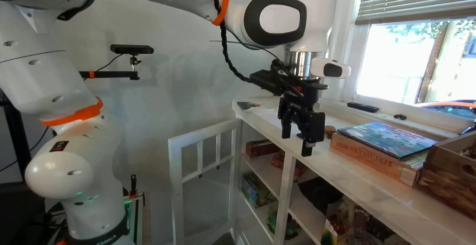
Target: Pick up the green box in the shelf and put it on the table
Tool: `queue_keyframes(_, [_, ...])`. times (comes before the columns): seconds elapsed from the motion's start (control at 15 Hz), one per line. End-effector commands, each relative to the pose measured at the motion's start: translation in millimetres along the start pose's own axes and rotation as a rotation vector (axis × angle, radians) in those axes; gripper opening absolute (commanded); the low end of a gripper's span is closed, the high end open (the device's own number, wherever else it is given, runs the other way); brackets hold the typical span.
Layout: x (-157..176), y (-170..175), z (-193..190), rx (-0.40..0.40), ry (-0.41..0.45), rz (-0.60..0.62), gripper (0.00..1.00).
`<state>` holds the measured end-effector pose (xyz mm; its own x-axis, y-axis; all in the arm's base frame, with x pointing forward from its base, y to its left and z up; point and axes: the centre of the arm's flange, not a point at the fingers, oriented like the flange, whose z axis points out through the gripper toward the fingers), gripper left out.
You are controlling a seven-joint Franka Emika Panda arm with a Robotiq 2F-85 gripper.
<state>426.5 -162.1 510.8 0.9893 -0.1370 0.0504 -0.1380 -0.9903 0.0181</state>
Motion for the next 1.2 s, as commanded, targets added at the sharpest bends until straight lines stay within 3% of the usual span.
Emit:
queue_keyframes(0.0, [3,-33,36,-0.130,-0.018,-0.037,1.00])
queue_keyframes(0.27, [3,-49,63,-0.193,0.079,-0.103,1.00])
queue_keyframes(0.6, [-3,-49,96,-0.134,0.230,-0.132,1.00])
queue_keyframes(0.73, [-8,-51,105,-0.093,0.250,-0.162,1.00])
queue_keyframes(0.8, [1,-52,92,-0.131,0.226,-0.137,1.00])
queue_keyframes(1.13, [-3,-52,100,-0.115,0.235,-0.152,1.00])
